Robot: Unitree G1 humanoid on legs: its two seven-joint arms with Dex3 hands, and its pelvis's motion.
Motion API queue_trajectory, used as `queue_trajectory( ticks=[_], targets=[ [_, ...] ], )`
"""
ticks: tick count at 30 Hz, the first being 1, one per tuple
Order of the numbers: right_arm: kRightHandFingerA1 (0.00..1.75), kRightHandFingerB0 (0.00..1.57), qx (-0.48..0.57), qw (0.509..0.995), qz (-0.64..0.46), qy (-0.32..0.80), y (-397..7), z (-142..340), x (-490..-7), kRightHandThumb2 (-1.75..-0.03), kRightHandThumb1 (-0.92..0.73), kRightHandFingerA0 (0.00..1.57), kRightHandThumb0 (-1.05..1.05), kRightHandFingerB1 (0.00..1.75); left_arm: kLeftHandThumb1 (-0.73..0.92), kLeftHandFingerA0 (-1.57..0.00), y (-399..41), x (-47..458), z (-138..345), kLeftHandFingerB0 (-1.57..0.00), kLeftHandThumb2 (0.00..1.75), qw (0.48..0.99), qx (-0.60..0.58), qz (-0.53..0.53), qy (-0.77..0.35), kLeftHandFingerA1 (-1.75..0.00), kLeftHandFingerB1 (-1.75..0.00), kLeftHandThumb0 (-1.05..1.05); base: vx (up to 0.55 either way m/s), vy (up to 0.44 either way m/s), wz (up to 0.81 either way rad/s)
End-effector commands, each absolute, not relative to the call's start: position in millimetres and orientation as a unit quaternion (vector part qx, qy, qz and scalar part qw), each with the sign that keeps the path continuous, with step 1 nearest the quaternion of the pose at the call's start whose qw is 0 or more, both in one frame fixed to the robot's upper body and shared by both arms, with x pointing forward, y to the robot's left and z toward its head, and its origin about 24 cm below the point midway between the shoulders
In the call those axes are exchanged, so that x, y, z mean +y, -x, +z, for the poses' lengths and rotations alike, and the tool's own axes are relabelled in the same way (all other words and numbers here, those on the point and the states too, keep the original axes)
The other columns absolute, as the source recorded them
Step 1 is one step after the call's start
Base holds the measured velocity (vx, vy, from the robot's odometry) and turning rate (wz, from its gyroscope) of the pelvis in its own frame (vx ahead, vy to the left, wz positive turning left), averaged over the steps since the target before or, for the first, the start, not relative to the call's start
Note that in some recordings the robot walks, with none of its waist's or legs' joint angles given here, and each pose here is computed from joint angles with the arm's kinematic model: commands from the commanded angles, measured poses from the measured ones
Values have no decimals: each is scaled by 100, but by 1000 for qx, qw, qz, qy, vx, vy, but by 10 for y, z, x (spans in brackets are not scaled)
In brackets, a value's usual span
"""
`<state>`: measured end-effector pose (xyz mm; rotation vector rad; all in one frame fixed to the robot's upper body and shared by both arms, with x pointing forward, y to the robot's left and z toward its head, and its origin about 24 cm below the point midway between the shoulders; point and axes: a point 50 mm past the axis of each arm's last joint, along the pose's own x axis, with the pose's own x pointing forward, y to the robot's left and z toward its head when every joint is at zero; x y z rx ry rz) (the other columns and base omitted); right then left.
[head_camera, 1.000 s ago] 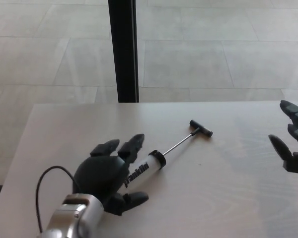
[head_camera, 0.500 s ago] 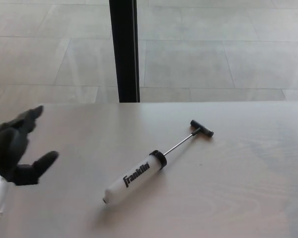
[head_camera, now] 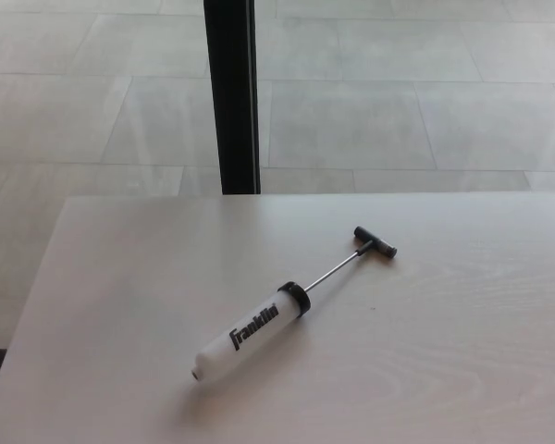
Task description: The robot uses its left hand to lift the air pump kept on the middle of the desk and use the right hand to pull out the handle
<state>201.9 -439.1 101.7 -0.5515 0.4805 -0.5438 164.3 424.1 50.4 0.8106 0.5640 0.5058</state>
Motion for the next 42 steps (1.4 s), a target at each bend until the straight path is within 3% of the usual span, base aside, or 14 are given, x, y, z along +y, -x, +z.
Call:
queue_trajectory(
  ticks=[1, 3, 6, 7, 8, 20, 23, 25, 28, 29, 32, 36, 38, 42],
  targets=[
    [7, 8, 135, 775, -601, 145, -477, 1266, -5308, -74, -72, 0, -82, 29, 45, -4, 555, 4791, 107, 0, 104, 784, 270, 553, 78, -54, -49, -39, 0, 0, 0],
    [19, 10, 133, 775, -604, 127, -459, 1160, -5284, -101, -64, 0, -97, 29, 74, -13, 598, 4725, 0, -22, 62, 775, 296, 553, 78, -49, -33, -76, 0, 0, 0],
    [22, 9, 160, 768, -608, 121, -440, 1008, -5256, -104, -63, 0, -93, 29, 71, -16, 646, 4644, -129, -24, 60, 752, 290, 582, 109, -50, -31, -67, 0, 0, 0],
    [13, 6, 165, 770, -604, 123, -461, 972, -5240, -68, -78, 0, -87, 31, 57, -10, 651, 4623, -162, -14, 88, 747, 287, 587, 124, -53, -44, -66, 0, 0, 0],
    [21, 7, 170, 775, -600, 103, -505, 892, -5205, -105, -63, 0, -93, 27, 81, -16, 672, 4574, -219, -22, 64, 743, 324, 576, 102, -46, -35, -60, 0, 0, 0],
    [20, 1, 246, 843, -477, 20, -742, 74, -4746, -103, -67, 0, -79, 17, 63, -53, 806, 4370, -428, -32, 92, 729, 430, 530, 43, -60, -51, -57, 0, 0, 0],
    [38, 2, 241, 848, -471, 20, -757, 45, -4724, -97, -57, 3, -78, 26, 75, -75, 735, 4361, -455, -49, 63, 730, 404, 551, 40, -55, -43, -50, 0, 0, 0],
    [51, 11, 246, 846, -472, 29, -662, 2, -4703, -63, -71, 17, -76, 27, 76, -74, 745, 4369, -440, -50, 63, 733, 386, 557, 52, -59, -44, -52, 0, 0, 0],
    [47, 10, 238, 860, -450, 46, -678, -1, -4666, -63, -70, 17, -81, 27, 77, -70, 697, 4375, -448, -46, 63, 739, 394, 543, 55, -54, -43, -52, 0, 0, 0],
    [51, 0, 237, 863, -444, 46, -696, -10, -4653, -99, -36, 1, -40, 51, 77, -66, 691, 4373, -452, -43, 63, 742, 395, 537, 62, -53, -42, -53, 0, 0, 0],
    [47, 11, 238, 866, -436, 54, -679, -9, -4650, -63, -72, 20, -79, 26, 77, -62, 715, 4352, -465, -39, 63, 748, 413, 514, 70, -54, -41, -56, 0, 0, 0],
    [57, 8, 245, 865, -430, 81, -648, -26, -4629, -96, -61, 24, -86, 38, 62, -56, 718, 4363, -451, -33, 92, 752, 431, 494, 63, -65, -53, -60, 0, 0, 0],
    [48, 12, 239, 869, -426, 72, -625, -33, -4623, -63, -73, 22, -76, 26, 69, -62, 752, 4353, -446, -37, 67, 754, 446, 481, 45, -57, -43, -62, 0, 0, 0],
    [54, 5, 248, 869, -420, 83, -606, -41, -4619, -96, -59, 19, -79, 35, 77, -65, 760, 4350, -445, -42, 61, 753, 446, 482, 46, -55, -41, -58, 0, 0, 0]
  ],
)
